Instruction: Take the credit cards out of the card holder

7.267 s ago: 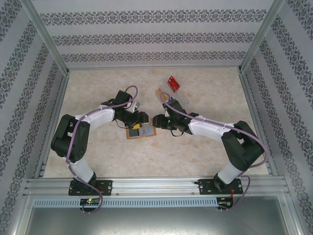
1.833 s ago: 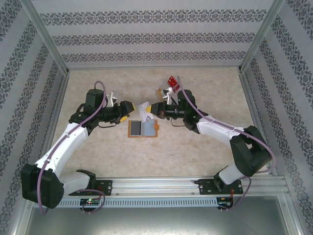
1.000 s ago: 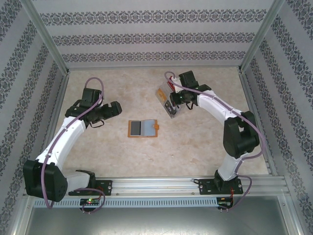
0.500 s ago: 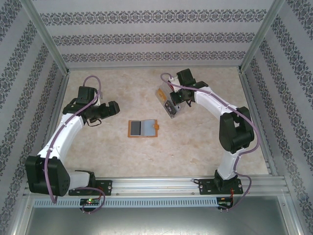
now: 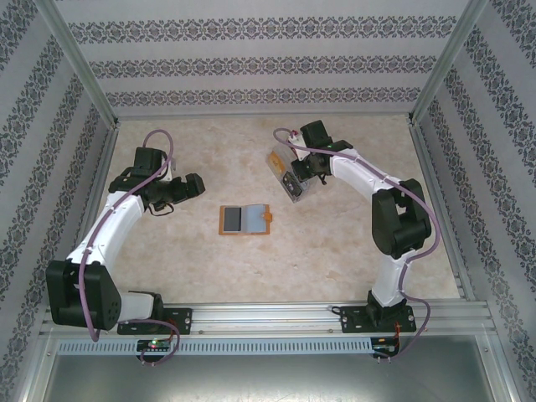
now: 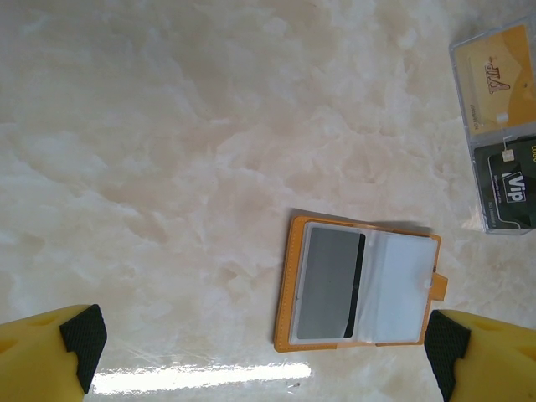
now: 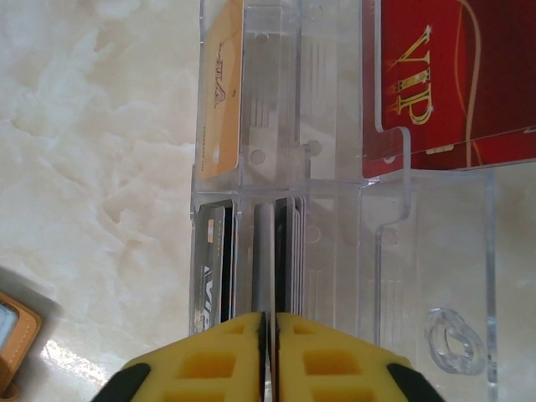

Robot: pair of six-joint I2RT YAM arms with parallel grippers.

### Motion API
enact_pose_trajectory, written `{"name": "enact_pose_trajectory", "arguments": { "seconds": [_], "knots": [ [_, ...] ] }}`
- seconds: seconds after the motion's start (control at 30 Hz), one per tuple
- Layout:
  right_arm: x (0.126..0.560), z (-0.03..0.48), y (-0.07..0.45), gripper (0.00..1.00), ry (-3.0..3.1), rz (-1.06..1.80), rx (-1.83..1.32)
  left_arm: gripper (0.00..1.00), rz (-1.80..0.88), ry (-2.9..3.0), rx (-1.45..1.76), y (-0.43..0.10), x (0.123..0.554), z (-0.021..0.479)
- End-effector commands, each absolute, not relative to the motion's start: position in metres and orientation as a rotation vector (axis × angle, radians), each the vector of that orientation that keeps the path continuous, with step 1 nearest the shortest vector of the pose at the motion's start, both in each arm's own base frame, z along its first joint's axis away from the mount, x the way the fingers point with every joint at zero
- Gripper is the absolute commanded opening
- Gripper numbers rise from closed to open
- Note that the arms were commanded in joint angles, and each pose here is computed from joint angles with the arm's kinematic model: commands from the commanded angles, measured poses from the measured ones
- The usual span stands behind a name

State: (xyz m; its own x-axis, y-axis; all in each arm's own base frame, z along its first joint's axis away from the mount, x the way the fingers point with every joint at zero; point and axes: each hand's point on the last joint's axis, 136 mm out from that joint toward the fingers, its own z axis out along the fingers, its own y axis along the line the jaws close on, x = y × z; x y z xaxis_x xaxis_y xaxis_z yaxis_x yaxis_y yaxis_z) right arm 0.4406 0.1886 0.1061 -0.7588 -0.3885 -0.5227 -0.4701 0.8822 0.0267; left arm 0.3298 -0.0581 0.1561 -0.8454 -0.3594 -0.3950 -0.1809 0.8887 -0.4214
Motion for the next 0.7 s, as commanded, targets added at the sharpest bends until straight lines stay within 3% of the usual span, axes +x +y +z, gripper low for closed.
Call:
{"name": "enact_pose_trajectory", "arguments": {
  "seconds": [0.0, 0.23, 0.4, 0.67],
  "knots": [
    [0.450, 0.114, 0.181, 0.23, 2.519, 0.178, -0.583, 0.99, -0.525, 2.558, -0.358, -0.057, 0.334, 0.162],
    [0.440, 0.151, 0.182, 0.36, 2.461, 0.250, -0.480, 0.99, -0.524, 2.541, -0.375, -0.054, 0.333, 0.165],
    [0.407, 0.171, 0.195, 0.49, 2.456, 0.385, -0.331, 1.00, -0.533, 2.547, -0.392, -0.054, 0.331, 0.163],
    [0.340, 0.150, 0.259, 0.56, 2.544, 0.580, -0.221, 1.00, -0.555, 2.557, -0.429, -0.056, 0.325, 0.157]
  ]
}}
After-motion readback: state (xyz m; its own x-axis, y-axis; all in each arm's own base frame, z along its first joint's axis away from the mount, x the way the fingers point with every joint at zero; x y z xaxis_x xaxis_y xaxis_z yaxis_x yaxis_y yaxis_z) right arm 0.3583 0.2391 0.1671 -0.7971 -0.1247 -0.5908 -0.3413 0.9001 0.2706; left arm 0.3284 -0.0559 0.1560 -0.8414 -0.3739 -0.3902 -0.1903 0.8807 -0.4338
